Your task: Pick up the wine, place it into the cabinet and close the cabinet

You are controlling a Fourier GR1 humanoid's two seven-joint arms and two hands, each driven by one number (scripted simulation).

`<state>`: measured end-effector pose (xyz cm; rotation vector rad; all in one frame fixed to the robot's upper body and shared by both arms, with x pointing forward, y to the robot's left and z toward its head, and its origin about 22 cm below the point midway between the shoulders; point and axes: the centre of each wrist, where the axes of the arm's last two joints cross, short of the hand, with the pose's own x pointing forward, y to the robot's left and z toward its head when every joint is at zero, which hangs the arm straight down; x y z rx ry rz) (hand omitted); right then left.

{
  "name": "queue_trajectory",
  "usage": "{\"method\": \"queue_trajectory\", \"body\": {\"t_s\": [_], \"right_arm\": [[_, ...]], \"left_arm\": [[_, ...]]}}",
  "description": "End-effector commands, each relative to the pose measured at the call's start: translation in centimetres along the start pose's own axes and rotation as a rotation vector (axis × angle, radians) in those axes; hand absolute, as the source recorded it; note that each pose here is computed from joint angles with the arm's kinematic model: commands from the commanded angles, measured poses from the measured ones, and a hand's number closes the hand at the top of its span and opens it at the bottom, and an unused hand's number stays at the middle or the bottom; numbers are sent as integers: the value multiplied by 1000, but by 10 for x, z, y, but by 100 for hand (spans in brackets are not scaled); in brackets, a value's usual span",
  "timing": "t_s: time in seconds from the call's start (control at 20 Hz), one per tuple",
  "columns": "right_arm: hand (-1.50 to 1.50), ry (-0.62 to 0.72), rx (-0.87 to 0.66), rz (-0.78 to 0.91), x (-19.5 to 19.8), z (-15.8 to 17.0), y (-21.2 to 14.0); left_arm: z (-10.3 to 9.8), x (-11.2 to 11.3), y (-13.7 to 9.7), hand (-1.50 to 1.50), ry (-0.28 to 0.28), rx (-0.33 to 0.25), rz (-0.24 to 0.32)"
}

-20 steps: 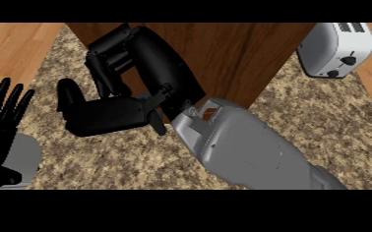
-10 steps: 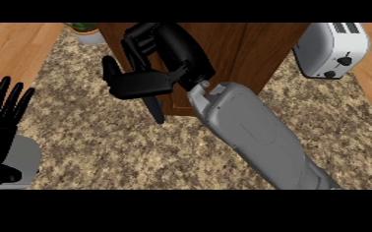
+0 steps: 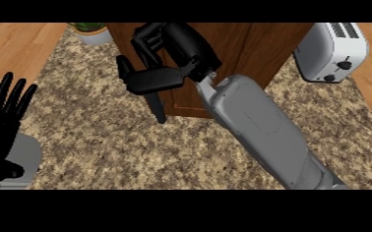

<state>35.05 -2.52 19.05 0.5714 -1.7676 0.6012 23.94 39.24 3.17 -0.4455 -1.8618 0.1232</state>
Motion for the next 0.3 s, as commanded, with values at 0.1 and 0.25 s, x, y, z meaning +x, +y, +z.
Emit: {"method": "queue_trajectory", "body": {"t_s": [0.1,0.25], "right_arm": [[150,58,-213,42,-7,-1,-64],[150,71,-177,45,-18,5,-66]], "left_arm": [[4,2,5,-150,13,-3,0],[1,-2,0,-150,11,-10,11]]}}
